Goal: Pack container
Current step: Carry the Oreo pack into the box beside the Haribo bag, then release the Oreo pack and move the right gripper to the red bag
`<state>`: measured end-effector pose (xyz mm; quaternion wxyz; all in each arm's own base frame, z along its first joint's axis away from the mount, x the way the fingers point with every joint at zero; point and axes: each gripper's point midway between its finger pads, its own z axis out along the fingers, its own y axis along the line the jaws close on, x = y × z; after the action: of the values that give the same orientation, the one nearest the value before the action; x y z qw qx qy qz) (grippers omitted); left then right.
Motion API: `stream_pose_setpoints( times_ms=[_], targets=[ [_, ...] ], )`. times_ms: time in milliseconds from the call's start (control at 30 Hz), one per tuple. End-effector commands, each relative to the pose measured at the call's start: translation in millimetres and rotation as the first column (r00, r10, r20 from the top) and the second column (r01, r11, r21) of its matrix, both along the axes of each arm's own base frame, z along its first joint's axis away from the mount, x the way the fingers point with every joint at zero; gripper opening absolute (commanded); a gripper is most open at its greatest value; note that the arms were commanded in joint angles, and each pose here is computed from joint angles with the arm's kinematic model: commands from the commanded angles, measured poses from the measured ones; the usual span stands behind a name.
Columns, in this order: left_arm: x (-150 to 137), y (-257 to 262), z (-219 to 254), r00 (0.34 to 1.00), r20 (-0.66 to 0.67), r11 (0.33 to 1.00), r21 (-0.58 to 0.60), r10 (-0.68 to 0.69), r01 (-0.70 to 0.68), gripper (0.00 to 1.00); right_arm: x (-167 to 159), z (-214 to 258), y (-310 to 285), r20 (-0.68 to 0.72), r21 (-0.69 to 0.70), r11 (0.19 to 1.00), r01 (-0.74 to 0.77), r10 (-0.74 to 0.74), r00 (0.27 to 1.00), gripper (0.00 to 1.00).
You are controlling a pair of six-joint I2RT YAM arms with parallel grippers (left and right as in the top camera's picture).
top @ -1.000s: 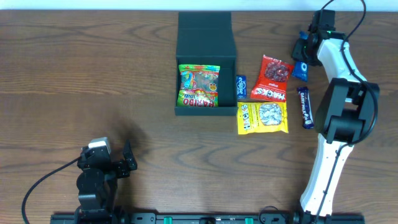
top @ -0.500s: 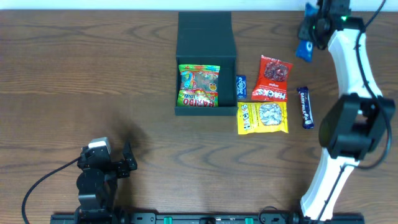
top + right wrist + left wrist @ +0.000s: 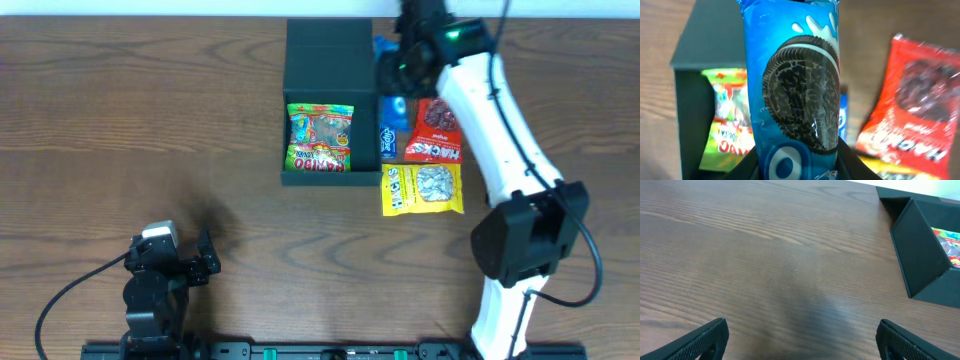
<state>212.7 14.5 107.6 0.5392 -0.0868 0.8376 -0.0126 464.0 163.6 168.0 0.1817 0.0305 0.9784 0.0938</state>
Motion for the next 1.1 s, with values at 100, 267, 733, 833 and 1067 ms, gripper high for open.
stream_pose_setpoints(
  times_ms=[100,267,733,833,1067],
  targets=[
    [0,3,-6,1.000,-0.011,1.000,0.013,0.014,-0.014,0.95,-27,-35,19,-0.088,-0.045,0.996,0.082,-0.086,0.992,0.02],
    [0,3,-6,1.000,-0.011,1.000,0.013,0.014,-0.014,0.95,-32,-63,16,-0.073,-0.131,0.988,0.079,-0.089,0.993,0.05],
    [0,3,-6,1.000,-0.011,1.000,0.013,0.014,-0.014,0.95,-31,-67,18,-0.066,-0.123,0.989,0.076,-0.085,0.994,0.58],
    [0,3,-6,1.000,-0.011,1.000,0.013,0.014,-0.014,0.95,-31,-67,18,-0.066,-0.123,0.989,0.077,-0.085,0.994,0.59],
    [0,3,-6,1.000,-0.011,1.000,0.013,0.015,-0.014,0.95,2,-46,-36,0.000,-0.123,0.978,0.167,-0.169,0.986,0.68]
  ],
)
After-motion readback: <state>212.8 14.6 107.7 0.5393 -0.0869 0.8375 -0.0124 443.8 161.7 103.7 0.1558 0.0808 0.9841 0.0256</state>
